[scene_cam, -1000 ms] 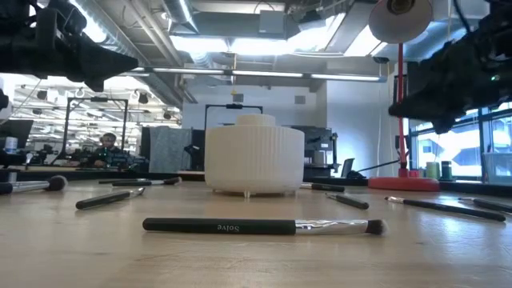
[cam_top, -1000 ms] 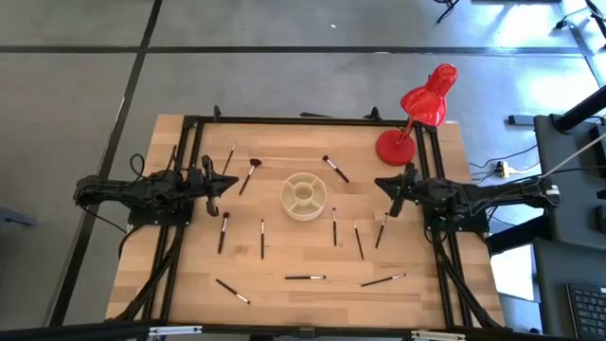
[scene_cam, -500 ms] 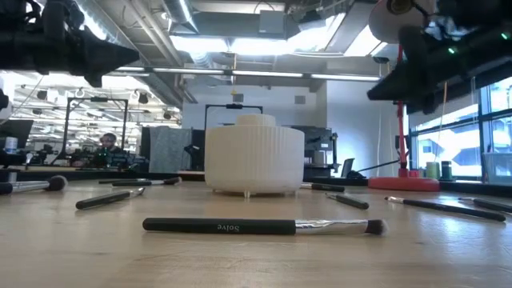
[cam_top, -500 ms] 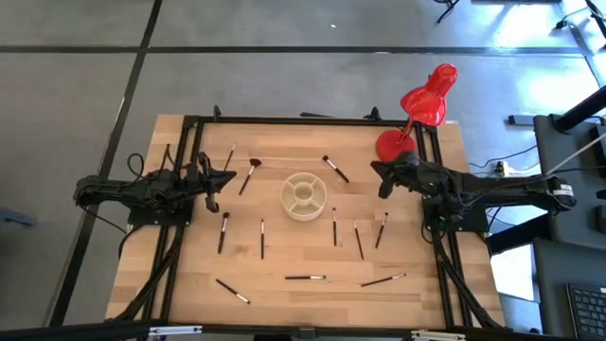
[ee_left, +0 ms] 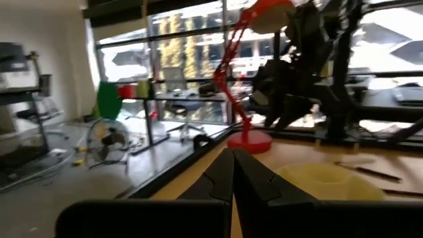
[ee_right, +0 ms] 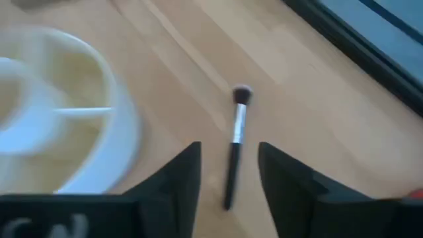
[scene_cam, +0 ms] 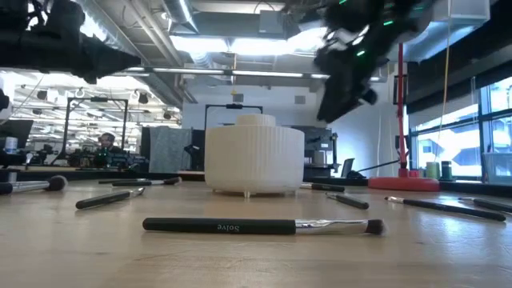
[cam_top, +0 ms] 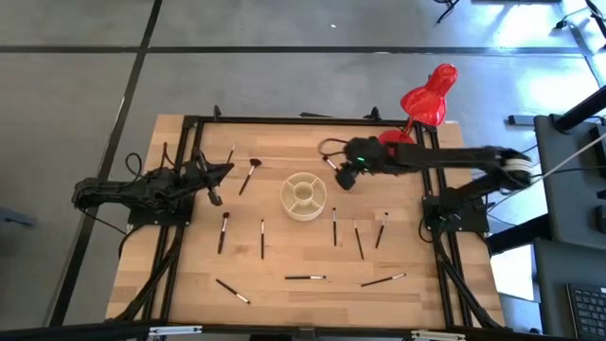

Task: Put items in baskets/containers
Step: Put the blush brush into the white organizer

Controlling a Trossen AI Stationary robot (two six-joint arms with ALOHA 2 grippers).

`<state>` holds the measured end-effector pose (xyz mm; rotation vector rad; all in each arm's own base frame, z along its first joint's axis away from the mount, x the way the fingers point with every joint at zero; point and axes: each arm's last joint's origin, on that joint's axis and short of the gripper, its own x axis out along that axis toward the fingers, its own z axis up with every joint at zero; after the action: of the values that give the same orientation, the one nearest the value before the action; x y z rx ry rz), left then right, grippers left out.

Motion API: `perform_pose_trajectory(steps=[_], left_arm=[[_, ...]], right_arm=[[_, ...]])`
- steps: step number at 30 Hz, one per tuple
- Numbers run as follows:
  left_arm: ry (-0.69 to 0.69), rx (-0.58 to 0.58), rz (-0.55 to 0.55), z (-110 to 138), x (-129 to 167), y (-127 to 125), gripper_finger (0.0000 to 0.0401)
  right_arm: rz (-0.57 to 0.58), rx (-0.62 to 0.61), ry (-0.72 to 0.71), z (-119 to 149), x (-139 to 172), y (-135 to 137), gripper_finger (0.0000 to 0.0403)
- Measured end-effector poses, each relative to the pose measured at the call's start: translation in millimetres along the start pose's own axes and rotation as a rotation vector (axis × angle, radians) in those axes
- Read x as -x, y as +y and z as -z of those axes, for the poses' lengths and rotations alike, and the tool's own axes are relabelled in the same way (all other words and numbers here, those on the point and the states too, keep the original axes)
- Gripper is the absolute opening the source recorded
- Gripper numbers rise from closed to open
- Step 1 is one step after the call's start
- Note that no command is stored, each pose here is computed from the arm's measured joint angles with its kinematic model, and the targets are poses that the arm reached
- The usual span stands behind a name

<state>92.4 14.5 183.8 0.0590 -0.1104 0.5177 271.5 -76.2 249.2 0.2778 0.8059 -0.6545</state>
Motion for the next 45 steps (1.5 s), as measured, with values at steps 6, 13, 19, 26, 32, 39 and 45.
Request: perform_pose_trajectory(steps=[6, 13, 19, 26, 32, 39, 45], left_arm=[[0.058, 0.057, 0.005, 7.8, -2.0, -1.0, 0.0002], [0.135, 0.107, 0.007, 15.4, -4.0, -3.2, 0.0002], [0.184, 0.105, -0.042, 20.6, -5.7, -2.9, 0.0002], [0.167, 0.013, -0.333, 19.3, -6.5, 8.0, 0.0002], [0.138, -0.032, -0.503, 14.9, -6.8, 16.0, 0.0002], [0.108, -0.071, -0.639, 9.7, -7.9, 26.8, 0.0002], [0.047, 0.032, -0.710, 7.5, -9.0, 36.8, 0.0002]], right_arm=[[0.004, 0.137, 0.056, -47.6, -46.1, 3.8, 0.0198], [0.014, 0.112, 0.138, -54.1, -104.7, -15.2, 0.0200], [0.018, 0.131, 0.218, -41.7, -134.3, -23.5, 0.0200], [-0.138, 0.154, 0.215, -35.4, -164.0, -27.7, 0.0200], [-0.128, 0.180, 0.282, -29.4, -165.4, -30.3, 0.0185], [-0.119, 0.209, 0.305, -28.5, -162.5, -31.1, 0.0098], [-0.127, 0.273, 0.283, -28.8, -163.5, -31.0, 0.0009]])
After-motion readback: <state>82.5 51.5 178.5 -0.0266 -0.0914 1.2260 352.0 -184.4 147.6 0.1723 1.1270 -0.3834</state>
